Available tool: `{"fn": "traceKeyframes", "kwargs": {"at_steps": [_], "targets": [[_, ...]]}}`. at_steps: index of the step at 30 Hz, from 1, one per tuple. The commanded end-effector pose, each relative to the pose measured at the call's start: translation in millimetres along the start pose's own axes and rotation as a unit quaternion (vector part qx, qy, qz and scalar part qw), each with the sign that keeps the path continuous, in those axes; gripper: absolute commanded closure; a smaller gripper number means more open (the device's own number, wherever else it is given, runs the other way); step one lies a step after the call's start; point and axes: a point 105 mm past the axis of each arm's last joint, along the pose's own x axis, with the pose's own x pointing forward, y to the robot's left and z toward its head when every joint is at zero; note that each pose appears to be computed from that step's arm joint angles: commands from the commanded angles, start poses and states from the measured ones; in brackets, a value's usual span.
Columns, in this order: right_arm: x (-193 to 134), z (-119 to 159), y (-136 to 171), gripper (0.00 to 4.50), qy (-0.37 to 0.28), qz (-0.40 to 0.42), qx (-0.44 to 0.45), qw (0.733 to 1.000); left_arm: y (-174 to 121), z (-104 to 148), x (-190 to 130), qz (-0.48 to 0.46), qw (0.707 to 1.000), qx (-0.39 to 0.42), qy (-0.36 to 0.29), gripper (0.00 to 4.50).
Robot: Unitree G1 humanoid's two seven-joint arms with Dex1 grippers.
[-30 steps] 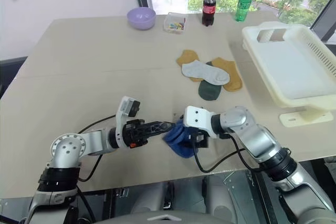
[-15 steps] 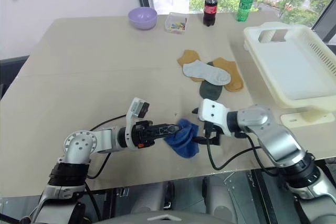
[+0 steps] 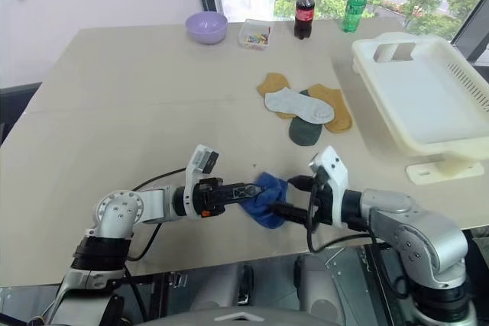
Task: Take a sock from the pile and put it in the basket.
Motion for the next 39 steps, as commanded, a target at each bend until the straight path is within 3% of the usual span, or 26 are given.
{"fn": "traceKeyframes", "kwargs": {"at_steps": [1,10,11,13,17,22,28,36,39], "targets": [[0,-4,-1,0.02,0.014,-0.033,0.016,0.999,-4,1,1,-0.013,1.0,0.01,0.0,0.0],[8,-47,-8,0.02,0.104,-0.073,0.037,0.991,-1,4,0,-0.006,1.0,0.017,-0.009,0.0],[9,-48,-9,0.42,0.107,-0.072,0.04,0.991,-1,5,0,-0.006,1.0,0.017,-0.011,0.0],[12,-50,-9,0.8,0.112,-0.064,0.045,0.991,-1,5,1,-0.006,1.0,0.018,-0.012,0.0],[16,-52,-8,2.66,0.116,-0.041,0.065,0.99,0,5,1,-0.005,1.0,0.02,-0.015,0.0],[19,-52,-7,4.41,0.12,-0.017,0.082,0.989,0,5,-1,-0.002,0.999,0.024,-0.021,0.0],[19,-49,-6,4.41,0.115,0.0,0.094,0.989,0,8,-2,0.005,0.999,0.042,-0.033,0.0],[2,-30,-41,4.41,0.081,-0.071,0.083,0.991,12,28,-5,0.084,0.965,0.235,-0.08,0.0],[-9,-19,-57,4.41,0.066,-0.106,0.078,0.989,15,30,-4,0.114,0.941,0.313,-0.063,0.0]]}}
